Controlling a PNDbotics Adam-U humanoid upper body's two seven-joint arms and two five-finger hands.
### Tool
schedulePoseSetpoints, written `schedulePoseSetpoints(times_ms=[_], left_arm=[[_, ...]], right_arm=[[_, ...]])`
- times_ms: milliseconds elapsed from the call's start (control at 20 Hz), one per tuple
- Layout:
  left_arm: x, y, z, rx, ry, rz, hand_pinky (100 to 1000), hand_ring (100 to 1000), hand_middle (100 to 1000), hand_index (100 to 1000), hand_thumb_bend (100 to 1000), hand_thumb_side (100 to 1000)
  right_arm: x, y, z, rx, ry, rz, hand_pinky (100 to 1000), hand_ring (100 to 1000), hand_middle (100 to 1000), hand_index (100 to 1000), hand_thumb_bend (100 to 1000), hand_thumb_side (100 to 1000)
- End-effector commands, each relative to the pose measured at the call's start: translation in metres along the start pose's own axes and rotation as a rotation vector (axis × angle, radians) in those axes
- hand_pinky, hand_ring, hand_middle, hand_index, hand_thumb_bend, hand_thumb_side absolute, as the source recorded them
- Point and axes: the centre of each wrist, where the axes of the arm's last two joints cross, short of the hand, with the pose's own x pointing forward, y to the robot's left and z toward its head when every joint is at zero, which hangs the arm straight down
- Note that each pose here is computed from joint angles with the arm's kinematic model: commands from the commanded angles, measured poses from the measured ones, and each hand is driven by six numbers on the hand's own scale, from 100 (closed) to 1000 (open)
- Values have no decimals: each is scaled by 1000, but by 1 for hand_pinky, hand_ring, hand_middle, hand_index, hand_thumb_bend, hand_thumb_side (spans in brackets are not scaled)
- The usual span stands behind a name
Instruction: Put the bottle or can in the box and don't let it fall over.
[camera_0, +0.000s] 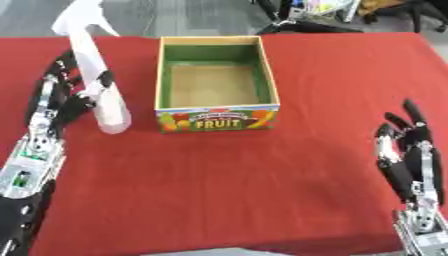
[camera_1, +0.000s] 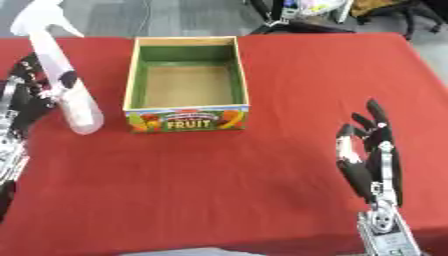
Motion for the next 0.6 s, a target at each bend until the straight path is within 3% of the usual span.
schedulePoseSetpoints(times_ms=[50, 600], left_arm=[[8, 9, -10, -18, -27, -22, 914, 1000, 956, 916, 638, 427], [3, 8, -24, -34, 8, -57, 905, 1000, 943, 914, 634, 430]], right_arm=[[4, -3, -7, 8, -23, 3, 797, 869, 1000, 963, 100, 470], [3, -2, -6, 12, -20, -3, 797, 869, 1000, 963, 100, 470]])
